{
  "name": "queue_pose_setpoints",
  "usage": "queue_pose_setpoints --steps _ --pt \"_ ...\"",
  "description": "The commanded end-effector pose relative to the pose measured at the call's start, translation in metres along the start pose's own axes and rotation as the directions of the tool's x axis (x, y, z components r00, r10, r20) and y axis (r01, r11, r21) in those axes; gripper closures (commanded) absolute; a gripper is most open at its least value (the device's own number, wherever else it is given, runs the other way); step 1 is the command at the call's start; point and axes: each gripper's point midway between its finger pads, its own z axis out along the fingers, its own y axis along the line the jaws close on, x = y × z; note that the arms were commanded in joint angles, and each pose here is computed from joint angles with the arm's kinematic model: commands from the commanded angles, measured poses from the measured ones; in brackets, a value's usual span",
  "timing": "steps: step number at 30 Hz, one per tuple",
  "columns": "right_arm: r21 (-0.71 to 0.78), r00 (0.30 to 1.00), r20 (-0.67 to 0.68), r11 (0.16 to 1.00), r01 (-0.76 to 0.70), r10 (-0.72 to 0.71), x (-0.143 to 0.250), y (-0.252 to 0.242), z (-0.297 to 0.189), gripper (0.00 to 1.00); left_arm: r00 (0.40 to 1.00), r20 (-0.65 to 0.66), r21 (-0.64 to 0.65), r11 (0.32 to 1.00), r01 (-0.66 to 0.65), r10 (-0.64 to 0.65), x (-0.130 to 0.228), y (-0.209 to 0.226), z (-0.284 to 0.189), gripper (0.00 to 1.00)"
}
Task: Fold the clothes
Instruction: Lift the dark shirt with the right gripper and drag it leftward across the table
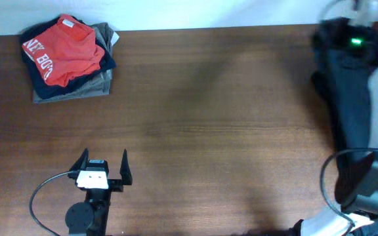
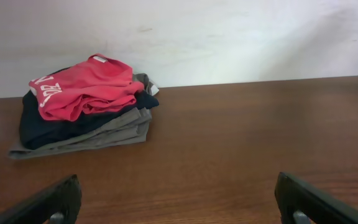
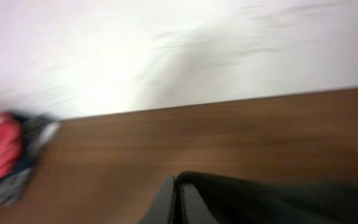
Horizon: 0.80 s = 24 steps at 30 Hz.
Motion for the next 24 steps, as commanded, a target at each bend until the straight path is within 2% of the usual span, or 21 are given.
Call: queue_pose_setpoints --steps 1,7,13,18,24 --pt "-0.219 0.997 -0.033 0.974 0.066 -0.075 0.007 0.114 0.022 0.96 1.0 -0.002 -0.007 1.0 -0.015 0.015 0.002 0.001 0.0 0.01" --pt "-0.405 0.976 -0.095 0.903 0.142 -0.196 0.047 0.225 0.045 0.96 1.0 -0.002 -0.007 1.0 -0.015 0.015 0.002 0.001 0.0 0.01" --pt "-0.551 0.946 -0.137 0.816 0.173 -0.293 0.093 0.316 0.048 0.96 1.0 -0.002 -0.007 1.0 -0.015 0.015 0.002 0.001 0.0 0.01" --pt "-0.648 0.92 -0.14 0.737 0.195 -0.366 0.129 0.375 0.049 0.96 1.0 -0.001 -0.007 1.0 -0.015 0.015 0.002 0.001 0.0 0.01" --pt "-0.739 0.918 -0.15 0.658 0.142 -0.367 0.168 0.445 0.052 0.96 1.0 -0.002 -0.007 1.0 -0.015 0.015 0.002 0.001 0.0 0.01"
